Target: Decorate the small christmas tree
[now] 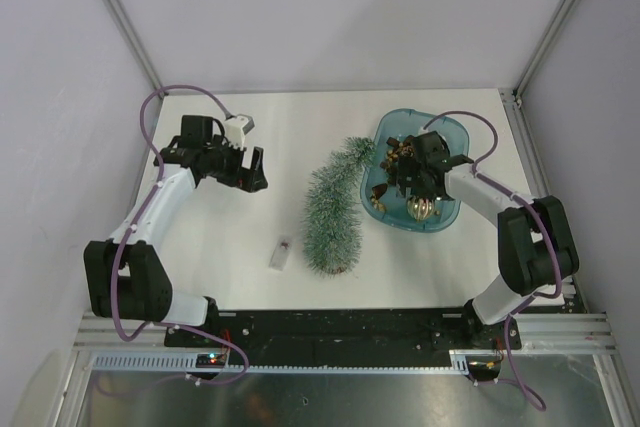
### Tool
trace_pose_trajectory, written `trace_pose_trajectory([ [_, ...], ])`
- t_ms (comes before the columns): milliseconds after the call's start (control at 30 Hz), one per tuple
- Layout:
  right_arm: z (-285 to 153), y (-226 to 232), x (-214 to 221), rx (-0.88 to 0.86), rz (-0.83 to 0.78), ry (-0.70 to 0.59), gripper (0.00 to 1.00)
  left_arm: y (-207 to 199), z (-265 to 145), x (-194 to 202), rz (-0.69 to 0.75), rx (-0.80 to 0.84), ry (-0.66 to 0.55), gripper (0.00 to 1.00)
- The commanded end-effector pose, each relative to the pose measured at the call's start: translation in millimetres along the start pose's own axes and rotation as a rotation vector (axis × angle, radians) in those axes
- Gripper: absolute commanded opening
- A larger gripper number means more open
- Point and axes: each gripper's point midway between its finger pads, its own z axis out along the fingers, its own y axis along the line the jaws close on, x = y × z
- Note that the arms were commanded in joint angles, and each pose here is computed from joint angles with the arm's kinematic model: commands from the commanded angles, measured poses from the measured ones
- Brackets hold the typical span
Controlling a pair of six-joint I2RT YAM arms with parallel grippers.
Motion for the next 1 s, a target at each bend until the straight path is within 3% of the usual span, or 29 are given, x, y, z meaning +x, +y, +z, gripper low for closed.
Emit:
trace_pose_trajectory([
  [0,-13.4,5.0,-5.0,-0.004,-0.013,-0.007,0.99,0.8,-7.4,-8.2,0.047,-0.012,-0.047,1.0],
  [167,-13.2,7.6,6.0,-0.01,-0.019,0.023,0.98,1.2,-8.1,-8.2,0.053,-0.018,-0.05,1.0],
  [367,-15.9,4.5,3.0,-0.02,0.019,0.018,0.75,1.2,-9.5,-9.4,0.057,-0.019,-0.056,1.0],
  [600,-24.9,1.5,-0.5,-0.047,0.041,0.014,0.61,1.7,-12.2,-10.3,0.068,-0.028,-0.063,1.0],
  [767,-58.6,4.7,-31.8,-0.14,0.112,-0.102,0.45,1.1,-12.7,-11.7,0.067,-0.026,-0.067,1.0],
  [967,-124.6,2.3,-86.9,-0.241,0.177,-0.293,0.39,0.8,-12.1,-12.1,0.067,-0.022,-0.067,1.0],
])
